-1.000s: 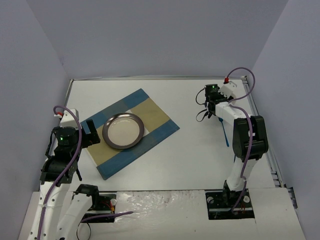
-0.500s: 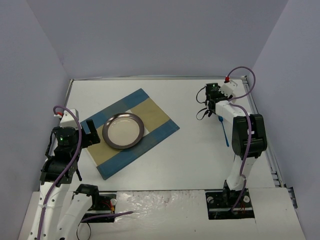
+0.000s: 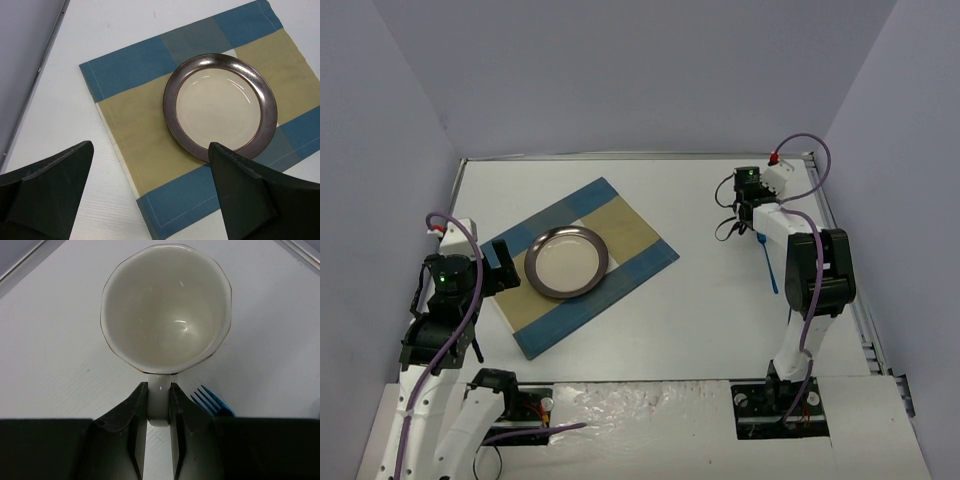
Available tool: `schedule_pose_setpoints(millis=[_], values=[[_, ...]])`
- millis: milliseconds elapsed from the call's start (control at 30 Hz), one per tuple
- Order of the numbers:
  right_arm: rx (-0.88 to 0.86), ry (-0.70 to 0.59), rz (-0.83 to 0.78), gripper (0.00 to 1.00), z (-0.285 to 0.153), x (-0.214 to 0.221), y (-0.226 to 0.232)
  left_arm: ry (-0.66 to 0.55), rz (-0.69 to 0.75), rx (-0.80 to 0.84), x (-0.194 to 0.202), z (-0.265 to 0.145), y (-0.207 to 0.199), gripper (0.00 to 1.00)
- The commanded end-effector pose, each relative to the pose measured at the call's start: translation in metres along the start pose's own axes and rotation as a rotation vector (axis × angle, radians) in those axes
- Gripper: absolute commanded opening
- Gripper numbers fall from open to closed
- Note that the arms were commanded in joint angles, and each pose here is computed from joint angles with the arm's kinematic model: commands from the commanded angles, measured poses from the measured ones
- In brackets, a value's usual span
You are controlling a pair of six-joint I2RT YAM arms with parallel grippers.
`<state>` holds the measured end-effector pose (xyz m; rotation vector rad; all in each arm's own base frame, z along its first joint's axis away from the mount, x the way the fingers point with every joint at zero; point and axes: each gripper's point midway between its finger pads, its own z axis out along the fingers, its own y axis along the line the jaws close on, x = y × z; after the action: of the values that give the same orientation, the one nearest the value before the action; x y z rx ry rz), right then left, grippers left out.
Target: Set the dinner table for one person
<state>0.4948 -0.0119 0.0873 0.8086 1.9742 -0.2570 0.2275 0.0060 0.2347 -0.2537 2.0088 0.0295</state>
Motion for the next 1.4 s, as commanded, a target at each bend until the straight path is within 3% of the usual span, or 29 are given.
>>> schedule_pose_setpoints(millis=[0, 200, 300, 667, 800, 1200, 1367], values=[[-0.351, -0.045, -0.015, 0.0, -0.041, -0.023, 0.049, -0.055, -0.012, 0.022, -0.016, 0.0, -0.006, 0.97], [-0.721, -0.041, -0.244, 0.0, -0.098, -0.006, 0.097, -0.055, -0.011, 0.024, -0.016, 0.0, -0.006, 0.97], [-0.825, -0.054, -0.343, 0.0, -0.12, -0.001, 0.109, -0.051, -0.01, 0.023, -0.016, 0.001, -0.006, 0.97], [-0.944, -0.047, -0.597, 0.0, -0.146, 0.008, 0.134, -0.042, -0.01, 0.02, -0.014, 0.002, -0.006, 0.97], [-0.964, -0.056, -0.618, 0.0, -0.149, 0.007, 0.139, -0.044, -0.011, 0.018, -0.014, 0.002, -0.006, 0.97], [-1.234, -0.363, -0.569, 0.0, -0.212, -0.047, 0.183, -0.041, -0.011, 0.018, -0.013, 0.002, -0.006, 0.97], [-1.347, -0.4, -0.585, 0.0, -0.231, -0.049, 0.214, -0.039, -0.01, 0.014, -0.014, 0.003, -0.005, 0.97]])
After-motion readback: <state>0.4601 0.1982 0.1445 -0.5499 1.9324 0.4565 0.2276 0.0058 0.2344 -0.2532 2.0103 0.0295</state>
